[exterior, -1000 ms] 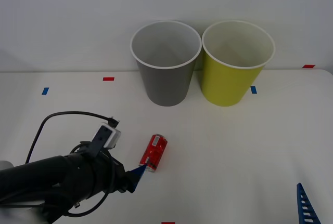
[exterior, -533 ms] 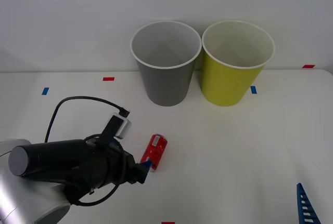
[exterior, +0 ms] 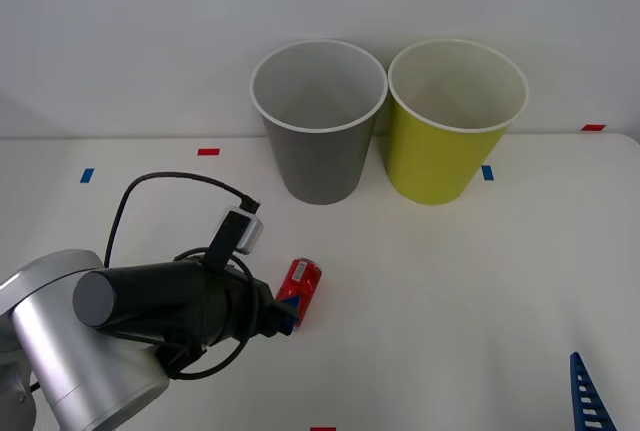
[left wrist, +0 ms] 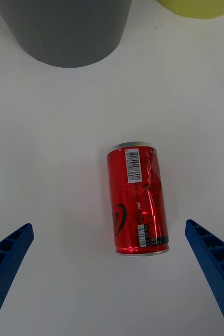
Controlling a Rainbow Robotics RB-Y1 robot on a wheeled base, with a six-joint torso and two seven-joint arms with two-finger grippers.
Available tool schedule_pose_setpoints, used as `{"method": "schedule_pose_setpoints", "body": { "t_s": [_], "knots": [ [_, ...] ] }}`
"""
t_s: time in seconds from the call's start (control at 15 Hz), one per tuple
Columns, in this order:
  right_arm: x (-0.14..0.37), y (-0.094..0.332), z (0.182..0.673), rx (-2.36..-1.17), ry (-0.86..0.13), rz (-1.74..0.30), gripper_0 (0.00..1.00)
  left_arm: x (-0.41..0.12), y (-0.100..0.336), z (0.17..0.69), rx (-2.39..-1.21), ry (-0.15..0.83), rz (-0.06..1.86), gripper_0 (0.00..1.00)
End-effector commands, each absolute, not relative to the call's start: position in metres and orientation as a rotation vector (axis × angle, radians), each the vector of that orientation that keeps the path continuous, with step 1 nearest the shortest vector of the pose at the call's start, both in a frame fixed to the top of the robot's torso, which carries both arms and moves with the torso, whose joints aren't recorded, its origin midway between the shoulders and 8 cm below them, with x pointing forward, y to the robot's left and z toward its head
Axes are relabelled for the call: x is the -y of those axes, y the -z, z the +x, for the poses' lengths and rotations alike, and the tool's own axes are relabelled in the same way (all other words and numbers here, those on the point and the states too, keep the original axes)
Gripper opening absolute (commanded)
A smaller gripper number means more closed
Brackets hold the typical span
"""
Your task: Put cans in the gray bin and PET bottles in the light green bin.
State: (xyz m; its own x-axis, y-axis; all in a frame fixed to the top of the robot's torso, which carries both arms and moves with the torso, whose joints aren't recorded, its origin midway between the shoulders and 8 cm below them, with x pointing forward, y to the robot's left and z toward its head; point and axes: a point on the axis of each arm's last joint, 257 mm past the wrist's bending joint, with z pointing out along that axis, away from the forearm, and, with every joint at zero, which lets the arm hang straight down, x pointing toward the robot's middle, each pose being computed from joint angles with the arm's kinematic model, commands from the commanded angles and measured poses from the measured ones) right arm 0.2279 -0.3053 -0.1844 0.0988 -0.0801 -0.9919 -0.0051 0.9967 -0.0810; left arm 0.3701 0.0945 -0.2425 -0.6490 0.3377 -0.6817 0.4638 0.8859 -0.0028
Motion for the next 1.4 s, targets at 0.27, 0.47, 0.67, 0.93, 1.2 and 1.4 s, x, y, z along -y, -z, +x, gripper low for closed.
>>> {"method": "schedule_pose_setpoints", "body": {
  "t_s": [0.27, 0.47, 0.67, 0.93, 1.2, 1.4],
  "knots": [
    [0.305, 0.184, 0.228, -1.471, 0.056, -0.07, 1.0, -0.087, 0.244, 0.374, -2.35, 0.254, 0.537, 1.0],
    [0.305, 0.184, 0.228, -1.471, 0.056, -0.07, 1.0, -0.085, 0.243, 0.374, -2.355, 0.268, 0.518, 1.0],
    [0.305, 0.184, 0.228, -1.471, 0.056, -0.07, 1.0, -0.082, 0.246, 0.374, -2.37, 0.282, 0.494, 1.0],
    [0.305, 0.184, 0.228, -1.471, 0.056, -0.07, 1.0, -0.077, 0.255, 0.379, -2.394, 0.291, 0.478, 1.0],
    [0.305, 0.184, 0.228, -1.471, 0.056, -0.07, 1.0, -0.06, 0.257, 0.393, -2.388, 0.277, 0.511, 1.0],
    [0.305, 0.184, 0.228, -1.471, 0.056, -0.07, 1.0, -0.046, 0.264, 0.408, -2.405, 0.258, 0.522, 1.0]
  ]
}}
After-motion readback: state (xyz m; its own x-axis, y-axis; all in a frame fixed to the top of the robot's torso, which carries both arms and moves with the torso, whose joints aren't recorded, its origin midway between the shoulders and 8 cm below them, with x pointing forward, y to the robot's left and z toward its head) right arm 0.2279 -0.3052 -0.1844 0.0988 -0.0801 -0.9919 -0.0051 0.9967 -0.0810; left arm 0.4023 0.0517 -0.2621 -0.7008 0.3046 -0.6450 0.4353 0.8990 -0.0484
